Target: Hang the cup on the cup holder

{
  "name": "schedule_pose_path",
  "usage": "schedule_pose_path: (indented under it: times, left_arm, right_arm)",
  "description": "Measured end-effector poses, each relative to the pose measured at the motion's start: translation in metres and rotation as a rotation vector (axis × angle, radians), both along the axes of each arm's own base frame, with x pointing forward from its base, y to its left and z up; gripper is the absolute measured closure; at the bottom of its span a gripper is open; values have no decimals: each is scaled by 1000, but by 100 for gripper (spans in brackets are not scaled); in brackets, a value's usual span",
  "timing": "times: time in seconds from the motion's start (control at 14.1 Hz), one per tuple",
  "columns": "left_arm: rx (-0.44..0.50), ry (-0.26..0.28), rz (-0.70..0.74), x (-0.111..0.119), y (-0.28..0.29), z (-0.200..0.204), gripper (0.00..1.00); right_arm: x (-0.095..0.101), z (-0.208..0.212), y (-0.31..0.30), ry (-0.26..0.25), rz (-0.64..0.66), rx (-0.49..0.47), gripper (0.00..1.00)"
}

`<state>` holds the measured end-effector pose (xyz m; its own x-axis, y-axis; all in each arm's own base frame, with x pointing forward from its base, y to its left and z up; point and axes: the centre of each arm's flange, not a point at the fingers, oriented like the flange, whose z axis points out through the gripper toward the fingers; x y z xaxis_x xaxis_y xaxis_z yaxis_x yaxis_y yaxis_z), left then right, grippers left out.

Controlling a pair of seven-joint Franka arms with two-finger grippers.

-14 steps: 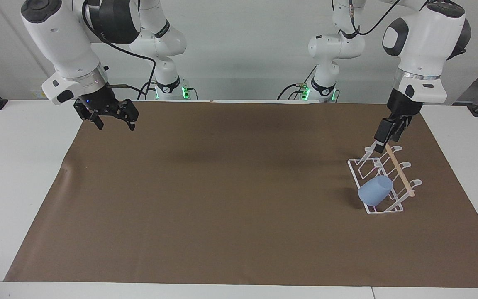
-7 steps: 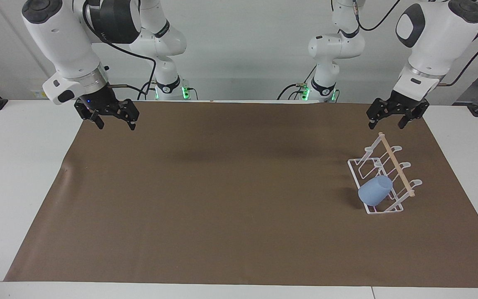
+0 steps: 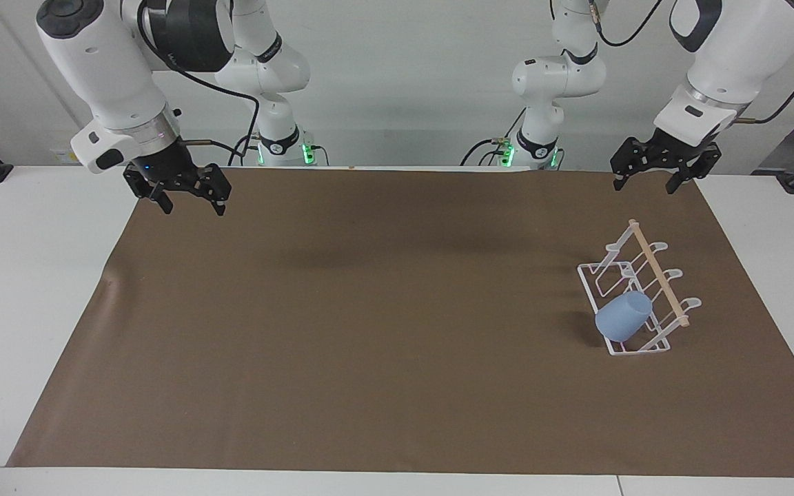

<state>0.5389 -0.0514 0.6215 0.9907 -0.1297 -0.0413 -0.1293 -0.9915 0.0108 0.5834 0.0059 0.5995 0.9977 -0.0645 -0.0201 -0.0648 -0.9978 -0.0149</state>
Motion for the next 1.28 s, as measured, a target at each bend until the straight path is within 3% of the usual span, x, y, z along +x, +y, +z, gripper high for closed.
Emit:
schedule_pose_path:
  times: [1.28]
  left_arm:
    - [-1,-1,6,0,-3,2,0]
  right_arm:
    - [0,0,0,0,0,0,0]
